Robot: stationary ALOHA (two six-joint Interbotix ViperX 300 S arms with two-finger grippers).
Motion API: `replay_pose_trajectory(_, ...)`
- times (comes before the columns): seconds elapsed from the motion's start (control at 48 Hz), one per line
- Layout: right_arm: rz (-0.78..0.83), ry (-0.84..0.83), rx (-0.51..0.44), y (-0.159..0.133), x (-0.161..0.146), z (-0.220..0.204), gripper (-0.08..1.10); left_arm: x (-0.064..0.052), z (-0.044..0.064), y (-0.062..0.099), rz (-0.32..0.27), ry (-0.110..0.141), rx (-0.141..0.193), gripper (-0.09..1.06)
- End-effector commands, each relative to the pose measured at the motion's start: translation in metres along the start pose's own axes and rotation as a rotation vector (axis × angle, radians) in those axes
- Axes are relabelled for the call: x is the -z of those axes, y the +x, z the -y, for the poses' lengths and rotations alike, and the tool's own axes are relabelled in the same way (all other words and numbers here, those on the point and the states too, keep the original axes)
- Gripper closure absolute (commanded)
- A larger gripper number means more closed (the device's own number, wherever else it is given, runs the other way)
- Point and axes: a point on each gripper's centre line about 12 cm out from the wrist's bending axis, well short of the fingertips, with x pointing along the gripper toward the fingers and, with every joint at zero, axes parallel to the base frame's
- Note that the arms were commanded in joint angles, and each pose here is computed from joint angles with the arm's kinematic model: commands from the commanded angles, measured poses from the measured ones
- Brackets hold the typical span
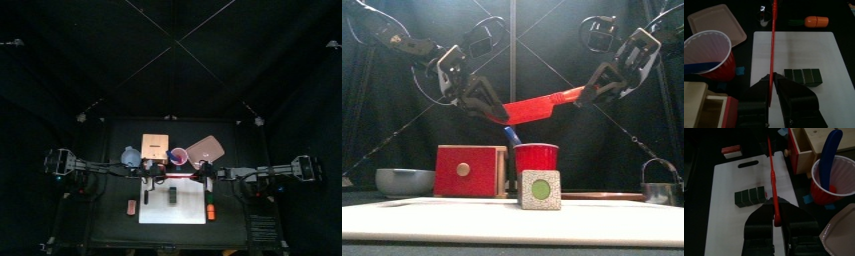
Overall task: Place sushi on board then cut the sushi with the knife then place the pieces on the plate
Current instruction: Cut the sushi into 4 pieces
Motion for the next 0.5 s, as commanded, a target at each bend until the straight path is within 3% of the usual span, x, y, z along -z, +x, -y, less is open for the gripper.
replay_pose_trajectory(0.021, 0.036, 0.001, -0.007, 0.001, -0.013, -0.002, 0.66, -0.012, 0.0, -0.002, 0.031, 0.015, 0.002, 0.52)
replay_pose_trajectory(0.292, -0.028, 0.0, 0.002, 0.01, -0.012, -0.002, 0.66, -0.011, 0.001, -0.002, 0.028, 0.025, 0.003, 0.53)
replay_pose_trajectory(0.5, -0.176, 0.004, 0.012, 0.019, -0.005, -0.004, 0.66, -0.01, 0.001, -0.002, 0.015, 0.024, 0.003, 0.53)
